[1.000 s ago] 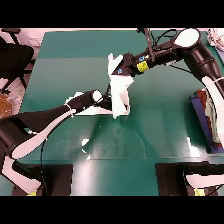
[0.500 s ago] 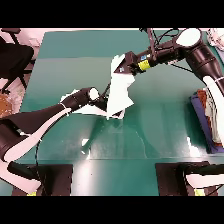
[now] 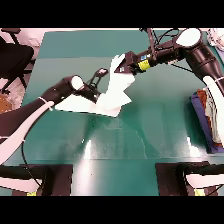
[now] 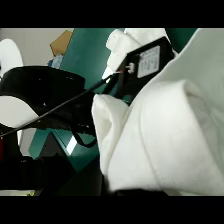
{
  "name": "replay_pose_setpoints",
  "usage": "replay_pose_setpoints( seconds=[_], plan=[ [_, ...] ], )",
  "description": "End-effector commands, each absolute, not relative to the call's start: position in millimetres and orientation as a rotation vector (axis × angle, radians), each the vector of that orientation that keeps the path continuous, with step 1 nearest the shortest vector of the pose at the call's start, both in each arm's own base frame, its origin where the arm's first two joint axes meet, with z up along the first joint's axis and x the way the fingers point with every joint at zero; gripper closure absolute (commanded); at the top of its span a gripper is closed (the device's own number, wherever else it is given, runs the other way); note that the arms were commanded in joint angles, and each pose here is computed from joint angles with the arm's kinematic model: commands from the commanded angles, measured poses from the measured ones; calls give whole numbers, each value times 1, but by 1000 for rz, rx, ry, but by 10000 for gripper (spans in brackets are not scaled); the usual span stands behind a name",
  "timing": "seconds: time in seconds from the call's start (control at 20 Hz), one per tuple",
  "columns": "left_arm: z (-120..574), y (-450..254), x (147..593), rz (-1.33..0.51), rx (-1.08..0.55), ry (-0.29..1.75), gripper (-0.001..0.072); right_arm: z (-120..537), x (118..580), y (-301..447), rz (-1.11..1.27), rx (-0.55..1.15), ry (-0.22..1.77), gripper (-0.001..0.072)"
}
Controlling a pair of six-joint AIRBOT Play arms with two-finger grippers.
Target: Fold the shirts.
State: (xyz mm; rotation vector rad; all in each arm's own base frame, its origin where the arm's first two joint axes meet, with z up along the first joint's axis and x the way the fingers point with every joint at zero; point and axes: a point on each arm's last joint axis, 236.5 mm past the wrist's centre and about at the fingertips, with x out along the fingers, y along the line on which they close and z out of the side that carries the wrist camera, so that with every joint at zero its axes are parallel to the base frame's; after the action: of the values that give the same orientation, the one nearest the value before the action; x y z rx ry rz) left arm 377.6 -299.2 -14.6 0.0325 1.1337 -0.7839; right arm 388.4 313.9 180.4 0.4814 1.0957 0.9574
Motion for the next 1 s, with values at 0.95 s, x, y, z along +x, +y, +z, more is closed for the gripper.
replay_pose_setpoints(
  seconds=[0.95],
  plan=[
    [39,-17,428,-378,-254,1101,684,167,405,437,1043,538,1092,694]
  ],
)
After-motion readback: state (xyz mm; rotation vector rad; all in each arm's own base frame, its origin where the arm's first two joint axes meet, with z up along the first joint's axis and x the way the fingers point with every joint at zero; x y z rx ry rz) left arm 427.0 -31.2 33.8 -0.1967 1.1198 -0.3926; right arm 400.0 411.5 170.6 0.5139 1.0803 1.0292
